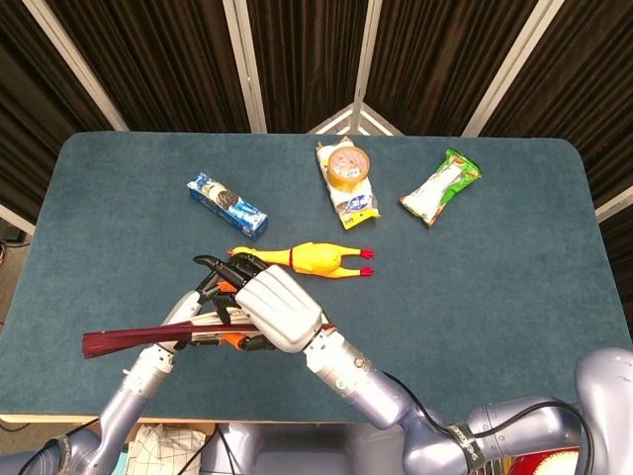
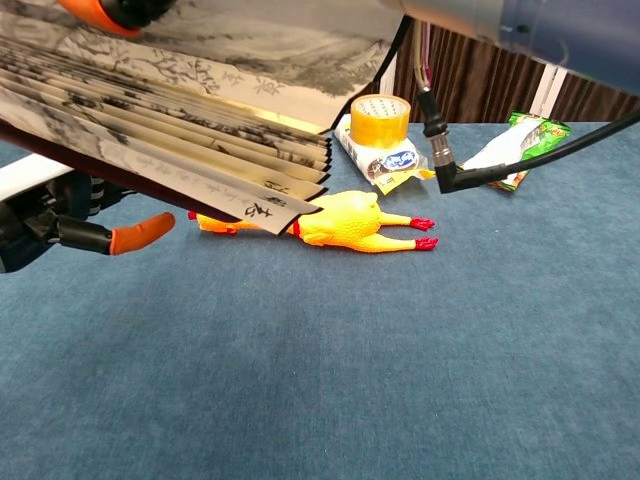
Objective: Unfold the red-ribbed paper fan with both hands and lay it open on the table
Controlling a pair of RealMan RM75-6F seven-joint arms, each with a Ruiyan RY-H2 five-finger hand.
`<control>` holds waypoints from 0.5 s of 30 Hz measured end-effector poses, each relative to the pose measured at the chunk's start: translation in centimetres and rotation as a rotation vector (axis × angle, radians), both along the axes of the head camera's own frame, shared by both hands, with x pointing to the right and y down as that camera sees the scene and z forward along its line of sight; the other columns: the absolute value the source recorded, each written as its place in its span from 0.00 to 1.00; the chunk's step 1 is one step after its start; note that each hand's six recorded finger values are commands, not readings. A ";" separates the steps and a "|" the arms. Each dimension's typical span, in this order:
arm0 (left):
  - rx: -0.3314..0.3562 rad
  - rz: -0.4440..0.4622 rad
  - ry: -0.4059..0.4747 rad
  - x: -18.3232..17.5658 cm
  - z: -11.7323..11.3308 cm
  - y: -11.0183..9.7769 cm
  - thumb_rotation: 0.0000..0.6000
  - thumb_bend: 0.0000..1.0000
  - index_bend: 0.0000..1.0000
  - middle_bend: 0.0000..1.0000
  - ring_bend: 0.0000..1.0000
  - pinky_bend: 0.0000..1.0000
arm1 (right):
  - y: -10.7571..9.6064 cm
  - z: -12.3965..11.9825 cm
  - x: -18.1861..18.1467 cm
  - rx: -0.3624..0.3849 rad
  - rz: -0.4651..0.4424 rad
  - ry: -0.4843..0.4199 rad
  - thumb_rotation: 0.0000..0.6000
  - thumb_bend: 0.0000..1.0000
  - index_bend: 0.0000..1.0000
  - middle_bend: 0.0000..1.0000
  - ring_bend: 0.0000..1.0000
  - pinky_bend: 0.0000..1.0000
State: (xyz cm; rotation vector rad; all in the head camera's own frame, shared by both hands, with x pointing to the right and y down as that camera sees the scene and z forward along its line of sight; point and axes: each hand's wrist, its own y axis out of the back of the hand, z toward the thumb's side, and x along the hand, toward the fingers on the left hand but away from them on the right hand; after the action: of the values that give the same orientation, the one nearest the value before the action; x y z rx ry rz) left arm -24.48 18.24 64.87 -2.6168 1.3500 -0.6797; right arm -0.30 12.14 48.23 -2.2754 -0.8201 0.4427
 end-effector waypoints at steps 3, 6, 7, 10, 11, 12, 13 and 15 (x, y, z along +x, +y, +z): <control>0.011 -0.004 0.015 0.4 -0.4 -0.2 1.00 0.53 0.42 0.11 0.00 0.10 | 0.0 0.0 0.0 0.002 -0.003 0.002 1.00 0.46 0.75 0.15 0.28 0.21; 0.017 -0.008 0.015 0.5 -0.5 -0.4 1.00 0.53 0.46 0.14 0.00 0.11 | 0.0 -0.2 0.0 -0.002 -0.001 -0.005 1.00 0.46 0.75 0.15 0.28 0.21; 0.019 -0.011 0.012 0.5 -0.6 -0.4 1.00 0.53 0.47 0.15 0.00 0.11 | 0.1 -0.2 0.0 -0.004 0.000 -0.006 1.00 0.46 0.75 0.15 0.28 0.21; 0.024 -0.019 0.002 0.4 -0.6 -0.7 1.00 0.56 0.53 0.19 0.00 0.14 | 0.1 -0.2 0.1 -0.002 -0.001 -0.004 1.00 0.46 0.75 0.15 0.28 0.21; 0.024 -0.022 0.002 0.4 -0.6 -0.7 1.00 0.57 0.56 0.20 0.00 0.14 | 0.0 -0.2 0.2 -0.002 0.000 -0.002 1.00 0.46 0.75 0.15 0.28 0.21; 0.023 -0.026 0.001 0.4 -0.6 -0.8 1.00 0.57 0.59 0.21 0.00 0.15 | 0.0 -0.2 0.3 -0.003 0.001 -0.002 1.00 0.46 0.75 0.15 0.28 0.21; 0.025 -0.032 -0.003 0.3 -0.6 -0.9 1.00 0.57 0.60 0.21 0.00 0.15 | 0.0 -0.2 0.3 -0.004 0.003 -0.002 1.00 0.46 0.75 0.15 0.28 0.21; 0.030 -0.036 -0.008 0.2 -0.7 -1.0 1.00 0.58 0.63 0.22 0.00 0.15 | -0.1 -0.2 0.4 -0.005 0.006 -0.002 1.00 0.46 0.75 0.15 0.28 0.21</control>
State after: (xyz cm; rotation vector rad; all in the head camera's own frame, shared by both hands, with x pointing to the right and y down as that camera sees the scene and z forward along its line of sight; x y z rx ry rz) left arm -24.29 17.28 64.22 -2.5698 1.3977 -0.6689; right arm 0.14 12.00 48.00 -2.2790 -0.8284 0.4455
